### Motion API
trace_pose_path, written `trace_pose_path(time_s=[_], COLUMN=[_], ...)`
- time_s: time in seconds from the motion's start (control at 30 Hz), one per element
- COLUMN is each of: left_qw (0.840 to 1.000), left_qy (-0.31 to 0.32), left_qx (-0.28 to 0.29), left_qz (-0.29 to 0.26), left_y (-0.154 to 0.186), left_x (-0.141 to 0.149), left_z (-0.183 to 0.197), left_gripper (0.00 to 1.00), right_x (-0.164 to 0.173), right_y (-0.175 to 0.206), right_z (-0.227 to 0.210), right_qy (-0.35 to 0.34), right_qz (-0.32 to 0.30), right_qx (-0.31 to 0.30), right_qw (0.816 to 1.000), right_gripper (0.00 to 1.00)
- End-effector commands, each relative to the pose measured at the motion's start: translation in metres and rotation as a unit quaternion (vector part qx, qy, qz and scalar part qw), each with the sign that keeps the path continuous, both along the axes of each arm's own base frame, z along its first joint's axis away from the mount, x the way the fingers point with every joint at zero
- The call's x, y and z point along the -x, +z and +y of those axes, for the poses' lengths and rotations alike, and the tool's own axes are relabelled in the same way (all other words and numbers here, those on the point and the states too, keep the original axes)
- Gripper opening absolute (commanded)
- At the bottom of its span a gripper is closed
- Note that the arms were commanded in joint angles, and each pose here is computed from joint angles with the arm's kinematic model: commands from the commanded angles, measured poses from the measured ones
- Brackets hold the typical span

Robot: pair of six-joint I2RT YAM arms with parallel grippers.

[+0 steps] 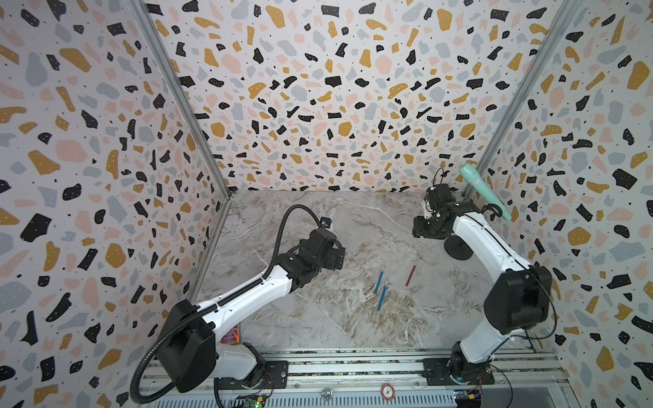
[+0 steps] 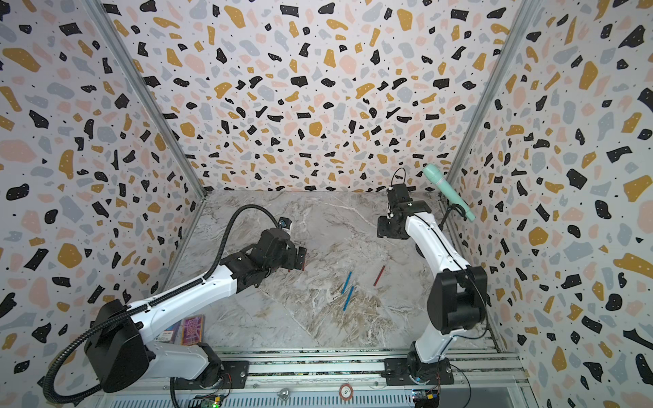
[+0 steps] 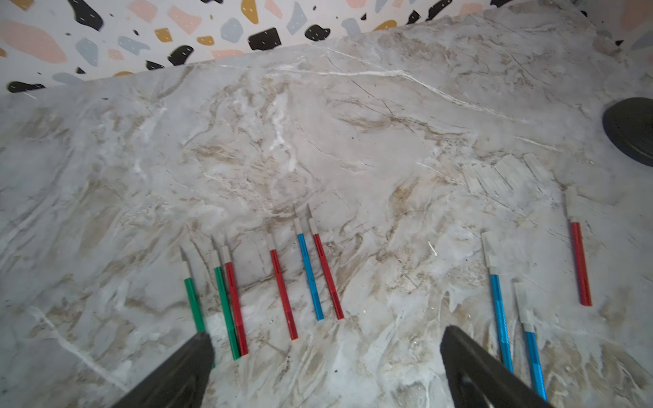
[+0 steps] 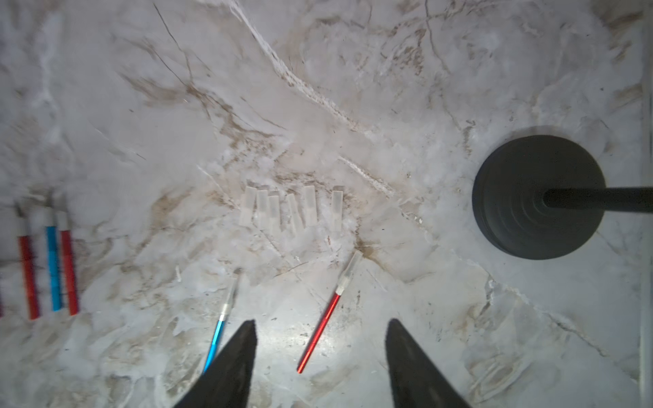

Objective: Remove protective caps from carving knives
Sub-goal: Place the protective sleeve at the center of the board, then pick up the carving knife from the center of the board.

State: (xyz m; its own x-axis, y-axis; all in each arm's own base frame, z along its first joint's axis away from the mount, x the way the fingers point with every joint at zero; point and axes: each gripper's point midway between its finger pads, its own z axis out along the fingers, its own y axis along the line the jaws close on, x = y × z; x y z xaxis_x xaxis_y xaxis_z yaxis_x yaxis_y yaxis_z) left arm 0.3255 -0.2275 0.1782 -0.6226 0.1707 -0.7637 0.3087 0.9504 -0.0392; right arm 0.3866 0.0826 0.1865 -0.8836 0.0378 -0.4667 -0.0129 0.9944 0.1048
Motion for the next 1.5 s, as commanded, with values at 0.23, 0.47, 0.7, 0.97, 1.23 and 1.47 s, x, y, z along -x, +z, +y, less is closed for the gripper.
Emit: trace_pose_path(time_s=[0.23, 0.47, 0.7, 0.97, 1.23, 1.47], left_qw=[0.993, 0.986, 0.982, 0.986, 0.983, 0.980], left_qy=[-0.052, -0.081, -0.070, -0.029, -0.026, -0.035], left_qx=[0.061, 0.010, -0.024, -0.052, -0.073, -0.078], left_qz=[0.090, 0.145, 0.173, 0.157, 0.166, 0.180], left_y=[-0.039, -0.083, -0.117, -0.124, -0.140, -0.154], left_x=[0.042, 0.067, 0.067, 0.050, 0.045, 0.047], left_z=[-0.081, -0.140, -0.161, -0.159, -0.162, -0.167], left_gripper=[0.99, 1.00, 0.91, 0.74, 0.61, 0.58], right_x=[0.090, 0.130, 0.146, 0.151, 0.155, 0.156], right_y=[0.030, 0.029, 0.031, 0.033, 0.036, 0.036], right_z=[0.013, 0.011, 0.005, 0.009, 0.011, 0.012], right_qy=[0.044, 0.054, 0.057, 0.066, 0.071, 0.073], right_qz=[-0.074, -0.103, -0.133, -0.152, -0.167, -0.171], right_qx=[-0.055, -0.069, -0.071, -0.085, -0.090, -0.092], right_qw=[0.995, 0.991, 0.987, 0.982, 0.979, 0.978], right_gripper=[0.85, 0.87, 0.88, 0.87, 0.87, 0.87])
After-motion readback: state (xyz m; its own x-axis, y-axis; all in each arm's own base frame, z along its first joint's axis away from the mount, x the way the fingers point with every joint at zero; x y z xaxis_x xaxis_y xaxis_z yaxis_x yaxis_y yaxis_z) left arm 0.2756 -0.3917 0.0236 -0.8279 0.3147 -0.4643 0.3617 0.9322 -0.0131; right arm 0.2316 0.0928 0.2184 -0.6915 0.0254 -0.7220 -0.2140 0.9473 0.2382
